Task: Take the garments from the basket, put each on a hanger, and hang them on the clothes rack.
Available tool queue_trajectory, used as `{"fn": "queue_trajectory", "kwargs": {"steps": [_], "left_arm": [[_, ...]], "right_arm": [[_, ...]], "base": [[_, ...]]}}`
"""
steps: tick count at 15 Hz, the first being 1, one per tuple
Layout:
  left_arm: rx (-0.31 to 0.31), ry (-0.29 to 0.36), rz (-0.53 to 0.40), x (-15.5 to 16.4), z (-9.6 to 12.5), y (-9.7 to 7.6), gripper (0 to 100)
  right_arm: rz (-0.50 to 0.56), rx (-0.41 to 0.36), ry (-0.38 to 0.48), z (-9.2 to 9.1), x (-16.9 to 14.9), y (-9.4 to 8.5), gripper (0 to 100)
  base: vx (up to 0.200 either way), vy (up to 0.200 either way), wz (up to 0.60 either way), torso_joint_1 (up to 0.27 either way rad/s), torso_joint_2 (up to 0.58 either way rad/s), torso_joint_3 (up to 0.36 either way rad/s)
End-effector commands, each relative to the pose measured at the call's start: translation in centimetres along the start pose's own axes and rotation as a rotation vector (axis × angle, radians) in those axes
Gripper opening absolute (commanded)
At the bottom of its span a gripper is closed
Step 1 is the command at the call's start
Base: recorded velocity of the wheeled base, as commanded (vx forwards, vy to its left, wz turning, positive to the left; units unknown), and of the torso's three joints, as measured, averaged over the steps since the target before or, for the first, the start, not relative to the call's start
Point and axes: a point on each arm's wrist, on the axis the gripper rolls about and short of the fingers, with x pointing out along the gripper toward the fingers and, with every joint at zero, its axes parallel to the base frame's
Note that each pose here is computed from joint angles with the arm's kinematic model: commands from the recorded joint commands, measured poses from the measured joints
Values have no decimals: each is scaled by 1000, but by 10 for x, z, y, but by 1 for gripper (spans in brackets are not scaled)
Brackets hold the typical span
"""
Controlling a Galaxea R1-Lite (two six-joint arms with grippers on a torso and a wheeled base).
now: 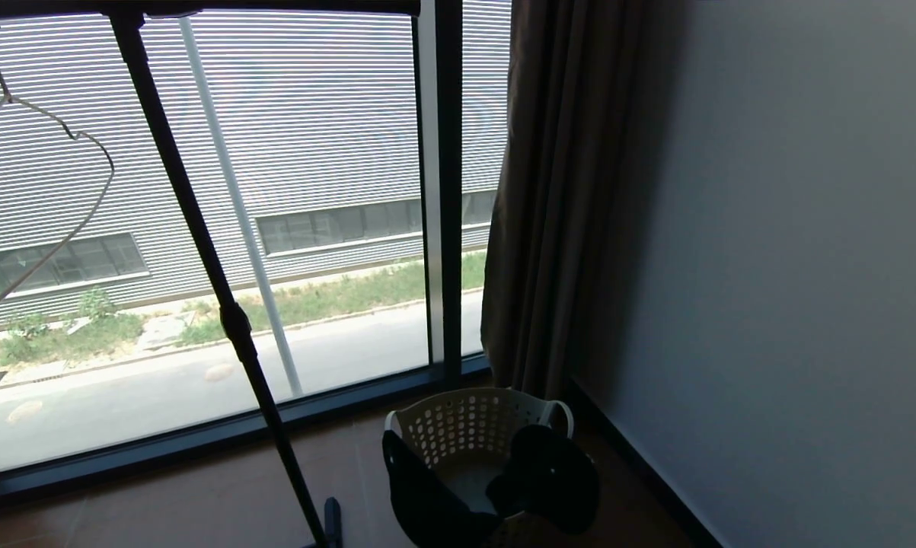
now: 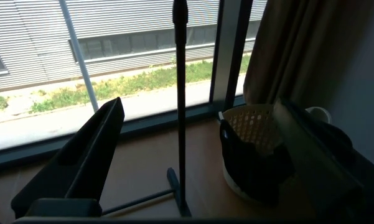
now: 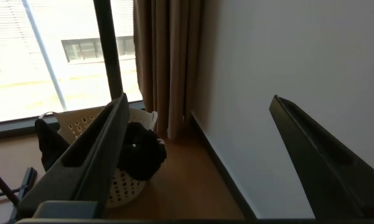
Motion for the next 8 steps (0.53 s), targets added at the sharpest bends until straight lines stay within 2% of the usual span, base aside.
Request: {"fn": "queue_trajectory", "kwargs": {"steps": [1, 4, 8], "left_arm": [[0, -1, -2, 0, 0, 0, 100], [0, -1, -2, 0, 0, 0, 100], [0, -1, 0, 0, 0, 0, 100]], "right_arm": [[0, 0, -1, 0, 0, 0, 100], [0, 0, -1, 0, 0, 0, 100], [0, 0, -1, 0, 0, 0, 100]], "base": [[0, 0, 0, 0, 0, 0], [0, 0, 0, 1, 1, -27], [0, 0, 0, 0, 1, -162]]}}
